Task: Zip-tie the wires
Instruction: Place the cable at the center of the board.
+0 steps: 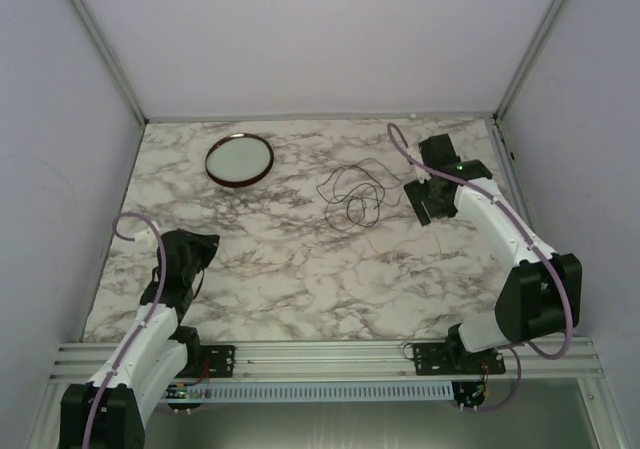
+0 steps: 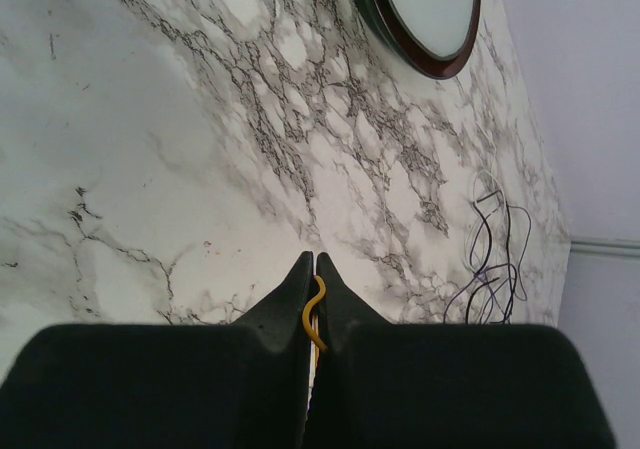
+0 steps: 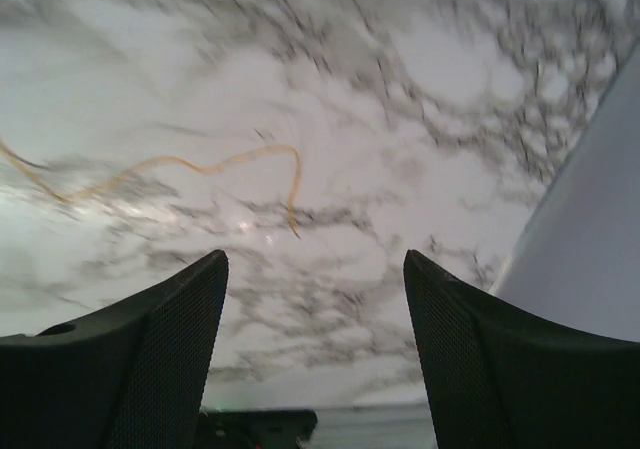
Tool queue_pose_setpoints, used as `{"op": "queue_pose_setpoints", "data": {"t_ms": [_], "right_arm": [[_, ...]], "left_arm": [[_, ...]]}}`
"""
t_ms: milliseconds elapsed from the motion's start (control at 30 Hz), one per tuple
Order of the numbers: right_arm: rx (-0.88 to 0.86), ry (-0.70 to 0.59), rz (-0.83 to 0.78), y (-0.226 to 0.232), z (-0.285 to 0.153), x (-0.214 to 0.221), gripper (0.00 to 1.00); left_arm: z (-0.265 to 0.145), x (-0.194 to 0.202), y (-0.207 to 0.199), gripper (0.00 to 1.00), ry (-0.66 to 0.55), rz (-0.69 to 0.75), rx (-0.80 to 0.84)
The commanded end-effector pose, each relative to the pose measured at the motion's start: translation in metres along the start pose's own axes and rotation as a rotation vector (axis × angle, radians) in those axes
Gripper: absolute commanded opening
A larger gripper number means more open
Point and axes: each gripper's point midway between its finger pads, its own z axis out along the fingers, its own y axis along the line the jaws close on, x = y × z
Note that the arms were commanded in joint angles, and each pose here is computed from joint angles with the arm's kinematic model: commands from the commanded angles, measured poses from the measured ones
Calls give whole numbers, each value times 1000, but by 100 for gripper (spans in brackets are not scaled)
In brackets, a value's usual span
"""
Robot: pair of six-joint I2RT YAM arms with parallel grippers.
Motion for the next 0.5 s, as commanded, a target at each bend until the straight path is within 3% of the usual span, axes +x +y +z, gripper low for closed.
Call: {"op": "queue_pose_setpoints", "data": {"t_ms": [0,167,467], "right_arm": [[-190,-241,77,29,-36,-63,71],[-360,-347,71,89,-41,-96,71],[-473,-228,-8,165,2,-86,71]], "left_arm": [[0,-4,-6,0,-20,3,25],[0,-4,-6,0,-21,6,26],[0,-4,-11,0,-14,7,41]]}}
